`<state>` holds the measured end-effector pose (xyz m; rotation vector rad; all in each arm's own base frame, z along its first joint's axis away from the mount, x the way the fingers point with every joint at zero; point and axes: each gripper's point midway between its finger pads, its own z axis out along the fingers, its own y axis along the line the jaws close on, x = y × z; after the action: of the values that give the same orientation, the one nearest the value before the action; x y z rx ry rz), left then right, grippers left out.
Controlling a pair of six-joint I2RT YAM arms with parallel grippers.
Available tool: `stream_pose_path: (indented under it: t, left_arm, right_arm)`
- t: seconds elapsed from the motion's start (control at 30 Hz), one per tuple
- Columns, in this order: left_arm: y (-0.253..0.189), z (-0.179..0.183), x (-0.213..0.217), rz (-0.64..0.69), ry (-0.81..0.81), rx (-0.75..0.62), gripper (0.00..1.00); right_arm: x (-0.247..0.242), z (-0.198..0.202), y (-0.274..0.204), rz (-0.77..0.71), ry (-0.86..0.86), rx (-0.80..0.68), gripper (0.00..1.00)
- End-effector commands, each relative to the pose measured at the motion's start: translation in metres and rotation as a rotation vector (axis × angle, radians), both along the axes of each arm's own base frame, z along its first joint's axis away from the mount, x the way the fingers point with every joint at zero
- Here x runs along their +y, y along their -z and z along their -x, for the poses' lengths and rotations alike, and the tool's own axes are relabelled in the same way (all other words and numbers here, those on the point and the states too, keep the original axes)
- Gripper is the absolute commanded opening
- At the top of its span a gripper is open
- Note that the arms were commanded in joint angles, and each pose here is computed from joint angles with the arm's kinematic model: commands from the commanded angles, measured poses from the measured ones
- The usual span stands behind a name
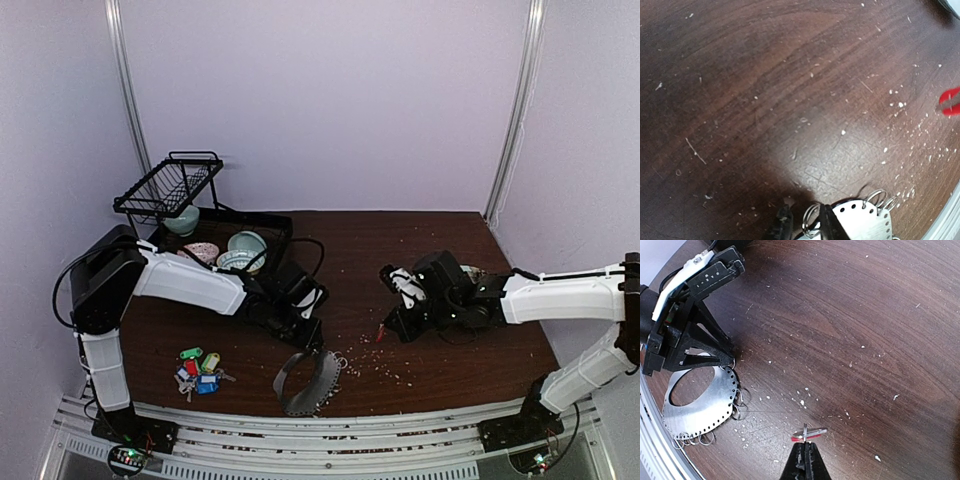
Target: Put the keys on the keyring
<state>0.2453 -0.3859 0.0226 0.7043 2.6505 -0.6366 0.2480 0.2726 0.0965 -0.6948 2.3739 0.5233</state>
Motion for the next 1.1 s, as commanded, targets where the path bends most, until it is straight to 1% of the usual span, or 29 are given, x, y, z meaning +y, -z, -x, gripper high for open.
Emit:
stream_pose_path:
  t: [0.0, 0.2, 0.27, 0.33, 0.4, 0.47, 0.53, 0.6, 0.67, 0.73, 0.8, 0.93, 1.07]
  left_arm:
    - [-0.002, 0.006, -0.005, 0.031, 0.041, 0.024, 0.19]
    - [-0.011, 0.011, -0.009, 0.061, 0.065, 0.03, 0.17]
    - [-0.01, 0.012, -0.008, 0.057, 0.069, 0.031, 0.1]
    - [-0.008, 0.014, -0.008, 0.054, 0.073, 0.037, 0.0]
    - [-0.008, 0.015, -0.008, 0.055, 0.079, 0.036, 0.0]
    - [-0.014, 0.011, -0.008, 0.055, 0.076, 0.004, 0.0]
    - [-0.032, 0.007, -0.011, 0.071, 0.086, -0.066, 0.0]
    - [-0.061, 0.003, -0.018, 0.096, 0.123, -0.2, 0.0]
    - [-0.093, 0.008, -0.029, 0.131, 0.184, -0.33, 0.0]
    - [-0.122, 0.016, -0.038, 0.181, 0.245, -0.433, 0.0]
    - [-0.144, 0.027, -0.043, 0.24, 0.307, -0.506, 0.0]
    - [-0.189, 0.055, -0.045, 0.355, 0.424, -0.669, 0.0]
    - [-0.228, 0.07, -0.037, 0.451, 0.469, -0.804, 0.0]
  right_arm:
    - [-0.005, -0.003, -0.003, 0.024, 0.012, -0.011, 0.0]
    - [-0.004, -0.003, -0.003, 0.027, 0.008, -0.007, 0.0]
    - [-0.005, -0.002, -0.004, 0.026, 0.008, -0.007, 0.0]
    - [-0.005, -0.002, -0.004, 0.029, 0.007, -0.008, 0.0]
    - [-0.005, -0.003, -0.005, 0.027, 0.008, -0.01, 0.0]
    - [-0.005, -0.002, -0.008, 0.025, 0.006, -0.011, 0.0]
    - [-0.006, -0.001, -0.012, 0.027, 0.001, -0.018, 0.0]
    - [-0.005, 0.0, -0.021, 0.018, -0.022, -0.037, 0.0]
    - [-0.002, 0.004, -0.034, -0.012, -0.063, -0.061, 0.0]
    - [0.005, 0.011, -0.055, -0.077, -0.123, -0.099, 0.0]
    - [0.013, 0.02, -0.077, -0.151, -0.186, -0.14, 0.0]
    - [0.024, 0.04, -0.114, -0.277, -0.309, -0.19, 0.0]
    - [0.027, 0.055, -0.136, -0.346, -0.387, -0.224, 0.0]
